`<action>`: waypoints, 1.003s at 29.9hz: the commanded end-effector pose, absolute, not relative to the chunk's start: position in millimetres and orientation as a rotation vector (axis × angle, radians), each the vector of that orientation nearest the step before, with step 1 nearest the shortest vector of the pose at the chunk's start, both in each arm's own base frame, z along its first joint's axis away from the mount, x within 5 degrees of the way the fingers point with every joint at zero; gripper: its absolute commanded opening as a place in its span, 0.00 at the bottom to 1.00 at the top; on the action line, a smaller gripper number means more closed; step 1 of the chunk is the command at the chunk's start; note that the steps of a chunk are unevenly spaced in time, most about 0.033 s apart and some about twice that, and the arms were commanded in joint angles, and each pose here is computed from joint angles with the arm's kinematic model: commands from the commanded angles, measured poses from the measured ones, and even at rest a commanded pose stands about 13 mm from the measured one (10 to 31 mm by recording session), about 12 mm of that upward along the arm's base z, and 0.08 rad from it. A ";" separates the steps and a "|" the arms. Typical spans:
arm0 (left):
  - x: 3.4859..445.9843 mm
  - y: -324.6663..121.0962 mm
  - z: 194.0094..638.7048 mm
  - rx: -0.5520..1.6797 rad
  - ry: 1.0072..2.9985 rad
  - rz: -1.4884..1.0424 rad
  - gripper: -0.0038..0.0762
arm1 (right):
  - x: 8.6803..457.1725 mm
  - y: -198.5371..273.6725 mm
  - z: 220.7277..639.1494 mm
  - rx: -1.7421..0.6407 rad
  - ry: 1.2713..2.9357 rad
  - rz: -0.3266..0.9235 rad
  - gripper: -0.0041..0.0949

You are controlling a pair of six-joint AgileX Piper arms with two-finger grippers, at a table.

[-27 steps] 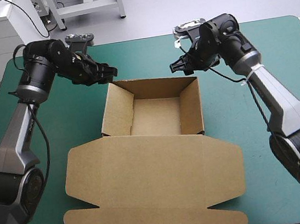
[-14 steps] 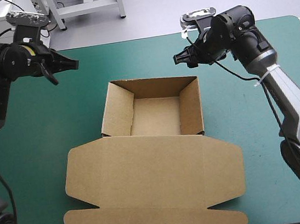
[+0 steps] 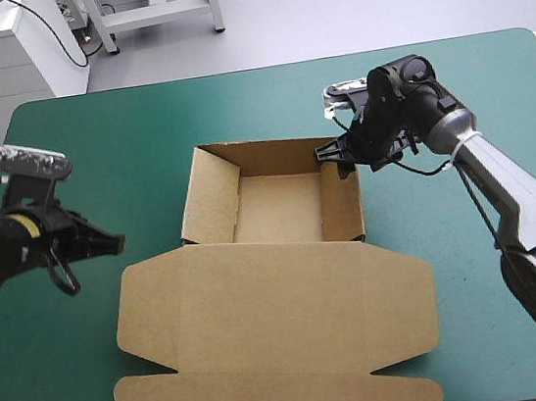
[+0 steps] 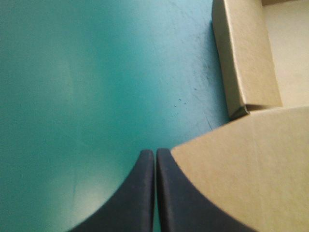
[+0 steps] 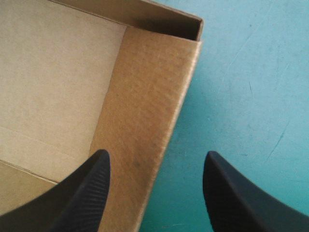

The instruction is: Fold the box

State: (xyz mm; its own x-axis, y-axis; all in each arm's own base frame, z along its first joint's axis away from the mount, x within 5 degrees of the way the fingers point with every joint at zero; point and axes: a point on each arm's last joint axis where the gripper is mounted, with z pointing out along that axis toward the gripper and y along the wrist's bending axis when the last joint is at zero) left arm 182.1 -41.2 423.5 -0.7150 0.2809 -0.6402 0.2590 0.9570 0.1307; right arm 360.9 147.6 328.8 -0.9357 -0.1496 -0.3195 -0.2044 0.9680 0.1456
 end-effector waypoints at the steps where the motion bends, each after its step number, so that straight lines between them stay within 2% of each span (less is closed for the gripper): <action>1: 156.7 -39.5 414.6 0.357 2.308 -0.047 0.04 | 354.9 143.6 341.7 -0.248 2.776 0.273 0.58; 3: 145.1 -37.9 397.7 0.361 2.336 -0.068 0.04 | 358.0 145.2 335.0 -0.242 2.796 0.275 0.58; 7: 119.8 -35.8 363.2 0.377 2.377 -0.135 0.04 | 363.2 153.8 320.7 -0.225 2.845 0.364 0.58; 11: 97.8 -29.5 332.4 0.378 2.328 -0.137 0.04 | 368.7 157.6 307.1 -0.303 2.869 0.369 0.56; 13: 88.9 -26.9 318.5 0.375 2.308 -0.139 0.04 | 370.0 157.5 304.4 -0.307 2.874 0.357 0.43; 15: 79.1 -24.1 306.8 0.374 2.303 -0.139 0.04 | 370.6 157.1 303.4 -0.309 2.875 0.347 0.21; 17: 71.2 -21.9 297.6 0.374 2.302 -0.140 0.04 | 370.9 156.4 303.2 -0.305 2.875 0.335 0.02; 22: 57.4 -17.9 284.5 0.309 2.287 -0.169 0.04 | 371.4 155.9 303.7 -0.326 2.867 0.323 0.02; 24: 53.8 -16.9 281.2 0.308 2.280 -0.170 0.04 | 373.3 151.8 307.3 -0.339 2.845 0.253 0.02; 28: 51.0 -16.1 282.1 0.307 2.265 -0.172 0.04 | 388.9 118.7 328.7 -0.229 2.752 0.016 0.02; 30: 50.6 -16.0 281.6 0.308 2.271 -0.172 0.04 | 395.7 96.5 340.5 -0.153 2.716 -0.009 0.02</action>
State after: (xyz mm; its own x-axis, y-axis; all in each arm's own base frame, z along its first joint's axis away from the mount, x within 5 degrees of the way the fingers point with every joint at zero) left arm 47.7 -14.5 271.0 -0.6802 0.1841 -0.7095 0.2738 0.9617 -0.0130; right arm 393.2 134.8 292.9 -0.9474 -0.1676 -0.2728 -0.1855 0.9818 0.0410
